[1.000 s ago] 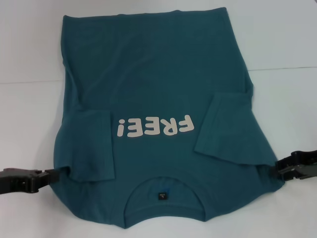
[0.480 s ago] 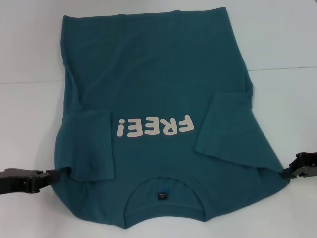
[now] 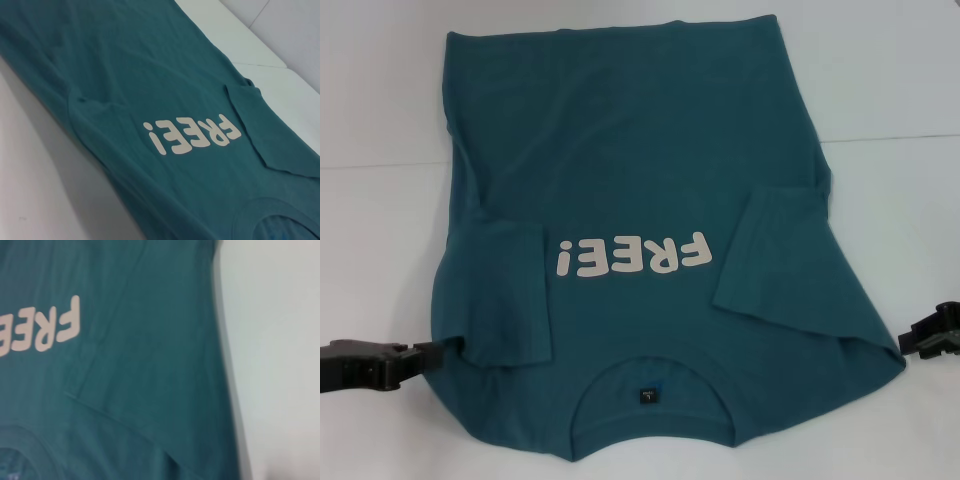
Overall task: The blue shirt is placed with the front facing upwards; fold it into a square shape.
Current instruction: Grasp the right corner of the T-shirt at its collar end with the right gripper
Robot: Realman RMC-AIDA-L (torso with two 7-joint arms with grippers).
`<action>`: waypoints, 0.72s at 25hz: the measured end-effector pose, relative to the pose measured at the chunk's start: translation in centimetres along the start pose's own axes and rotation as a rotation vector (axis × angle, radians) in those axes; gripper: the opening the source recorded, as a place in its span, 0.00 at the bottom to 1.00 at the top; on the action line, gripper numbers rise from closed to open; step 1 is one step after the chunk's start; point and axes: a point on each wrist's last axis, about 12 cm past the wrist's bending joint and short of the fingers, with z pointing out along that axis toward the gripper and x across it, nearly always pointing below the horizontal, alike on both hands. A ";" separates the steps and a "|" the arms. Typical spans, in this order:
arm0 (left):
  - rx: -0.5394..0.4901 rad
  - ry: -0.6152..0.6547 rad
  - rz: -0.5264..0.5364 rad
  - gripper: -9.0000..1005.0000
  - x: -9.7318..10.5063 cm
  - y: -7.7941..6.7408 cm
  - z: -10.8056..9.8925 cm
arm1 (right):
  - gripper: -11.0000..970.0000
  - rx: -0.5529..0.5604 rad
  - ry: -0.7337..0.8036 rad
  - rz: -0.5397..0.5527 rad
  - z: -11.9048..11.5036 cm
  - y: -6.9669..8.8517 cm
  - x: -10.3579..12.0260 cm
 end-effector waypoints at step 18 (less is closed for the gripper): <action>0.006 -0.001 0.009 0.04 -0.4 -0.1 0.2 | 0.85 -0.010 -0.008 -0.005 1.3 0.8 0.0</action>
